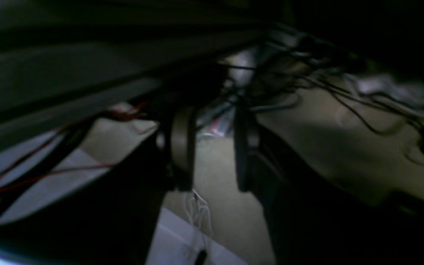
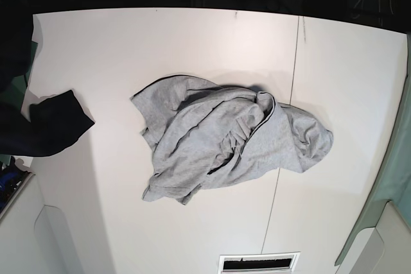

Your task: Layout the t-shirt on the table in an organized manner, then fold the t-shirt properly

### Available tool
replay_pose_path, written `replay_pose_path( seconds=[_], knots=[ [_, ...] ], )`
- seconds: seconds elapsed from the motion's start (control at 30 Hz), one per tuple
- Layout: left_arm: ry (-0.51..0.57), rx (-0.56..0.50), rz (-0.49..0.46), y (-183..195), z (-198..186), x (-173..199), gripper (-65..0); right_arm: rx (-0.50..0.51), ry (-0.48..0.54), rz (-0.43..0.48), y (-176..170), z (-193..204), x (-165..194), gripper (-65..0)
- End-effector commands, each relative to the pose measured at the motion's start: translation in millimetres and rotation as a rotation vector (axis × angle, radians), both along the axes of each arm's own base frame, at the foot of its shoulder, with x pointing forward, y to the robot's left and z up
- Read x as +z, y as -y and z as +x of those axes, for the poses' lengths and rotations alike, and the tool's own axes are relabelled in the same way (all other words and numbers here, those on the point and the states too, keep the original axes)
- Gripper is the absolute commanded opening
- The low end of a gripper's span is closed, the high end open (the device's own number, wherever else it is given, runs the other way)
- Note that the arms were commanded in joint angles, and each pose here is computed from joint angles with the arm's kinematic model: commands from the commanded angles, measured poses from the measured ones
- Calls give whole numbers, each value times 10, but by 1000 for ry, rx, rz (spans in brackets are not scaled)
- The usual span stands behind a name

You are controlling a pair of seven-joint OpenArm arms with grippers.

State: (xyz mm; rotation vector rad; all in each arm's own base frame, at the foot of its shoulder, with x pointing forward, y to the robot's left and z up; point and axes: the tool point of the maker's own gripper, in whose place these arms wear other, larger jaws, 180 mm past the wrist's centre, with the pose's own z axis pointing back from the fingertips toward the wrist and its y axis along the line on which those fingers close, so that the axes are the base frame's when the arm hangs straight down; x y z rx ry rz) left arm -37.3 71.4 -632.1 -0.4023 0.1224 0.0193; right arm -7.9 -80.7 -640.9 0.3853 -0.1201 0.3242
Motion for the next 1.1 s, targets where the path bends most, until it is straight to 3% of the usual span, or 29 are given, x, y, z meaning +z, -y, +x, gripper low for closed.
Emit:
replay_pose_path(
  seconds=[0.0,0.23,0.67,0.87,1.07],
  knots=[
    [8,-4,-19,27,-39,38,-553,-1,1,20,29,-67,39,-468],
    [68,-21,-23,-52,-130,203,-553,-84,81,34,217,-157,277,-468],
    [99,-30,-60,-79,52,672,-553,-78,248,20,697,-121,920,-468],
    [263,154,-37,-445,478,1087,-553,-44,341,58,731,0,1354,-468],
    [422,217,-45,-796,716,1633,-553,36,444,111,560,151,1805,-468]
  ],
)
